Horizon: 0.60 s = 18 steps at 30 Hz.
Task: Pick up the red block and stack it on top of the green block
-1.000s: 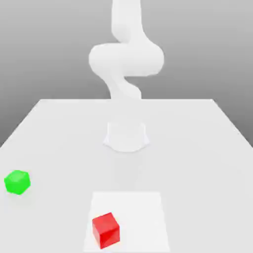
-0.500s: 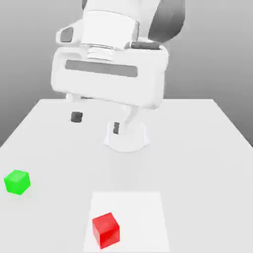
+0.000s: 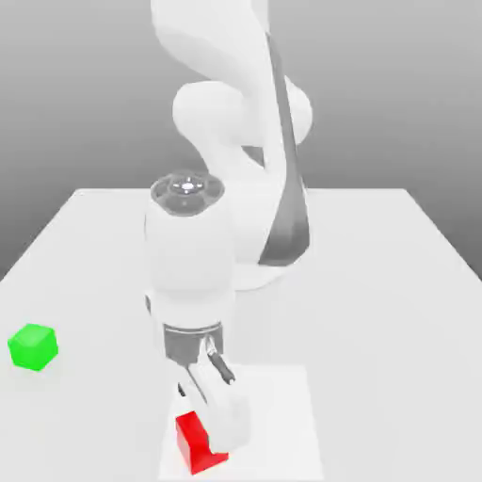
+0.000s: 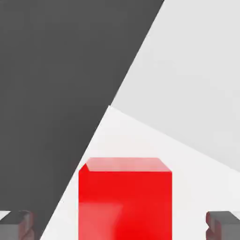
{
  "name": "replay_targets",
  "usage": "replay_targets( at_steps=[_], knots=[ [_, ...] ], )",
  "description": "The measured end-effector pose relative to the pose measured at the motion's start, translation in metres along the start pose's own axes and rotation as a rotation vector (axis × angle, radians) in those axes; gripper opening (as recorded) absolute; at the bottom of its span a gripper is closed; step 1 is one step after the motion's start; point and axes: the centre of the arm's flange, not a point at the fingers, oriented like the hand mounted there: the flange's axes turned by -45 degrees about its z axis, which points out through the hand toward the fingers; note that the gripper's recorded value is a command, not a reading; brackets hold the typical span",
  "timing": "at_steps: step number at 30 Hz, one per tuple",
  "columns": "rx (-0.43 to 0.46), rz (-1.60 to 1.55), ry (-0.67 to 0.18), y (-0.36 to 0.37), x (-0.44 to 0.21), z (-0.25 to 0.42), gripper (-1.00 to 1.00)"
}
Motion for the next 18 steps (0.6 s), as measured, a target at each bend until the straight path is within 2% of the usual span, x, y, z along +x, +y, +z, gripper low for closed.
replay_targets(
  at_steps=[7,12,18],
  knots=[
    [0.001,0.001,0.001,0.0,0.0,0.001,-1.0],
    [0.0,0.007,0.001,0.001,0.002,-0.052,-1.0],
    [-0.011,0.373,0.006,0.09,0.086,-0.071,-1.0]
  ],
)
